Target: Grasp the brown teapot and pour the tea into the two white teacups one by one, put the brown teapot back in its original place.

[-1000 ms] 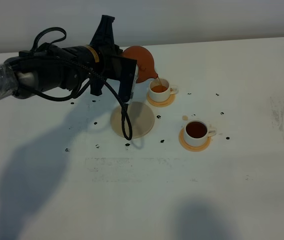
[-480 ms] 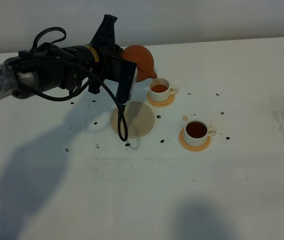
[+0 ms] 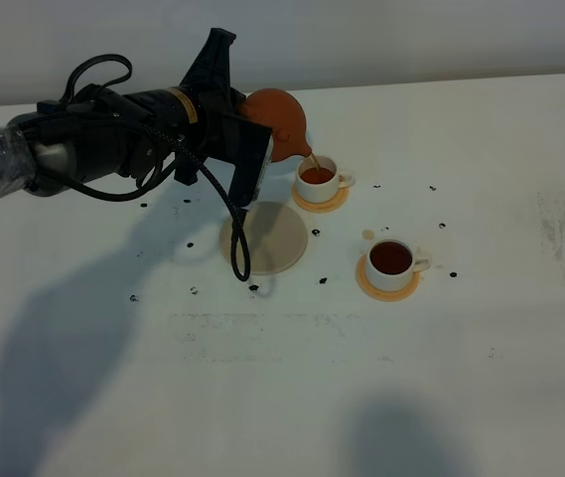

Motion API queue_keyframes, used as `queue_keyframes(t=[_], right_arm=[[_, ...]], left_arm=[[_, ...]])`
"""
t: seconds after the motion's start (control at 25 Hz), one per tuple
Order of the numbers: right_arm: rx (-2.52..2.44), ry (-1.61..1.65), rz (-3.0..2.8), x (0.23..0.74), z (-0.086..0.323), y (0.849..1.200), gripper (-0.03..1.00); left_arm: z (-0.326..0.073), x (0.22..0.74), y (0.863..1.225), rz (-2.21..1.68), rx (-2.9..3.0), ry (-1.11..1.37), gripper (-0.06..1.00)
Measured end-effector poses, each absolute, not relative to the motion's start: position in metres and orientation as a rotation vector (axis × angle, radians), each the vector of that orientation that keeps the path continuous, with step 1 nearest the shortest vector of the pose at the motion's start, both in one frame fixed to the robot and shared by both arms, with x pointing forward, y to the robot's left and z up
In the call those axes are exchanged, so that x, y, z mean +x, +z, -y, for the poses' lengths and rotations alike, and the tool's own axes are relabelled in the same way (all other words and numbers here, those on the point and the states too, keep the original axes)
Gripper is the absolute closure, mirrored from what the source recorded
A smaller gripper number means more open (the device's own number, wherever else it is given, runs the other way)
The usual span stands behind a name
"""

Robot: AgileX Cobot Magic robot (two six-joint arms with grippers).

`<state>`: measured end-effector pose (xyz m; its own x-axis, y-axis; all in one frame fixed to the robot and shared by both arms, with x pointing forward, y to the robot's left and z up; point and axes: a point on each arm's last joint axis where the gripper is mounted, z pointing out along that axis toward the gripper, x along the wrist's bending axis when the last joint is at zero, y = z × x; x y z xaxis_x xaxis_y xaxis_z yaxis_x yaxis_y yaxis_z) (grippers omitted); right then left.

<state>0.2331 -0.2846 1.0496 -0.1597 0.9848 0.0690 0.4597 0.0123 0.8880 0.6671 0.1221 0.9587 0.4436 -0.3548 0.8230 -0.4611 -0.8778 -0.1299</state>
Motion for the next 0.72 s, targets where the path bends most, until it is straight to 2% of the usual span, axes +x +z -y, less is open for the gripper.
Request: queue_keyframes(t=[0.72], right_arm=[[1.492,1.096,-1.680,0.2331,0.2846,1.0496,0.77]], left_arm=[[-0.1219,0.6673,0.9591,0.764,2.566,1.437,0.84]])
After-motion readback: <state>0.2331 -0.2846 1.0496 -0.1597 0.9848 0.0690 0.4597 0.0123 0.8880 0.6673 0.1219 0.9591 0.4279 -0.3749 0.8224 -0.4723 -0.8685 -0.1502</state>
